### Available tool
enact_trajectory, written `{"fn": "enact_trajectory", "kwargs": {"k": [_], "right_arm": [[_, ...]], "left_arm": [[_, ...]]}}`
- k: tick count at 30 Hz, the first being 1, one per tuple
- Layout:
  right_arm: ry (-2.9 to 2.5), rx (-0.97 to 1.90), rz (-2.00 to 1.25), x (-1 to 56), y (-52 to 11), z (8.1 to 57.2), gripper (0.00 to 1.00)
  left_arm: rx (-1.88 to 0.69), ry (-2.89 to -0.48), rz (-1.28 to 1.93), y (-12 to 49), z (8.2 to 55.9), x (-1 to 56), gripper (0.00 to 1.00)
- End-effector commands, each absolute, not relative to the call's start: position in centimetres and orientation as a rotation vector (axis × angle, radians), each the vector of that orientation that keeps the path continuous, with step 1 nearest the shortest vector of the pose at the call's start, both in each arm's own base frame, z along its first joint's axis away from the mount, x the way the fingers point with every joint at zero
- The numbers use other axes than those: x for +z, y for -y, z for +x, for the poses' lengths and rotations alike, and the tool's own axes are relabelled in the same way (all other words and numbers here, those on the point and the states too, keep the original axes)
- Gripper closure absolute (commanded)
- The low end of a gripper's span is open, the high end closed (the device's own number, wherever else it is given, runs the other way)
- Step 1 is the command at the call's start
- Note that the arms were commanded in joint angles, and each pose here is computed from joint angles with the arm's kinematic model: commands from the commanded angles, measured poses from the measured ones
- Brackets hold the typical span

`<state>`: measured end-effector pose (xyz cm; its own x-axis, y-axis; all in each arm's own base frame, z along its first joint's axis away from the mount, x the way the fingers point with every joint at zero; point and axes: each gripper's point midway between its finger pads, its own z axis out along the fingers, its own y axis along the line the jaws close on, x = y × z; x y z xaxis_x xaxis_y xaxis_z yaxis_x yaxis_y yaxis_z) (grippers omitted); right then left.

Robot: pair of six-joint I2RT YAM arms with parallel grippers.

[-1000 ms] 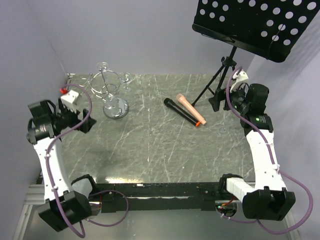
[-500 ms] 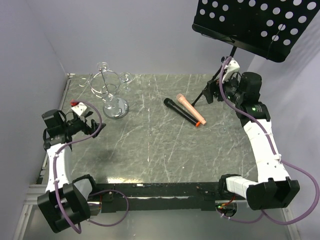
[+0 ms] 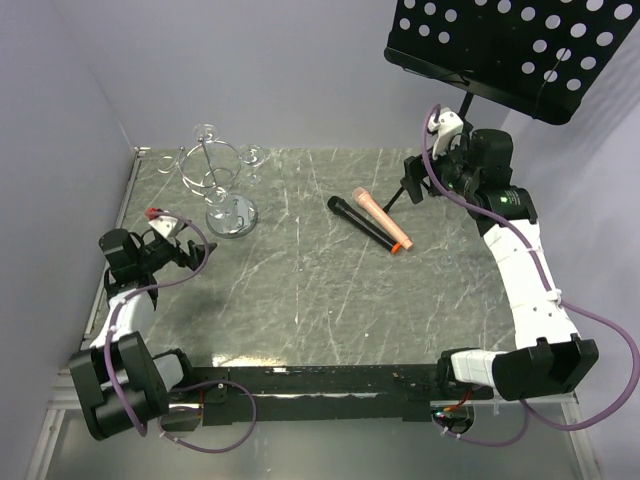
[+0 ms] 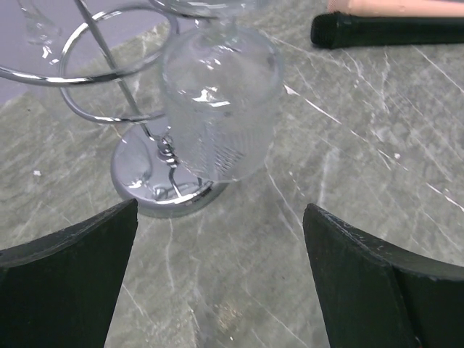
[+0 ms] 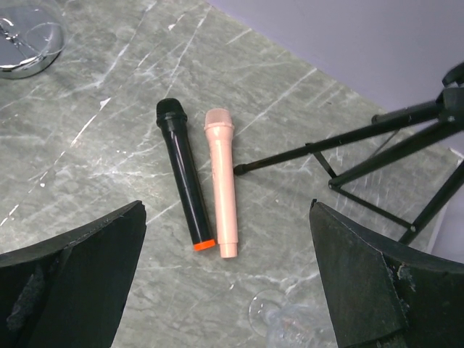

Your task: Take the wine glass off the wine glass rack

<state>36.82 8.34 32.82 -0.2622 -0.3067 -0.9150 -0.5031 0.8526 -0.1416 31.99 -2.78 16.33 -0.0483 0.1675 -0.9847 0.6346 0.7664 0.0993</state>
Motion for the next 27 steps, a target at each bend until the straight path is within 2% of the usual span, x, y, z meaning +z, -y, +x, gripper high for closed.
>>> {"fn": "enact_trajectory", "kwargs": {"k": [1,9,27], "right_arm": [[-1.805,0.177,-0.647,35.2,-8.9,37.1,0.00],[-1.815,0.184,-0.667,34.4,-9.5,37.2,0.00],[-1.836,0.126,-0.697,33.9,-9.4,37.5,0.00]], "left_arm": [[-0.378,-1.471,0.699,2.8,33.6,19.0,0.01],[-0.525,-1.493,0.769,4.2,35.2,18.9,0.00],[-0.574,-1.466,0.768,5.1,38.0,19.1,0.00]]}}
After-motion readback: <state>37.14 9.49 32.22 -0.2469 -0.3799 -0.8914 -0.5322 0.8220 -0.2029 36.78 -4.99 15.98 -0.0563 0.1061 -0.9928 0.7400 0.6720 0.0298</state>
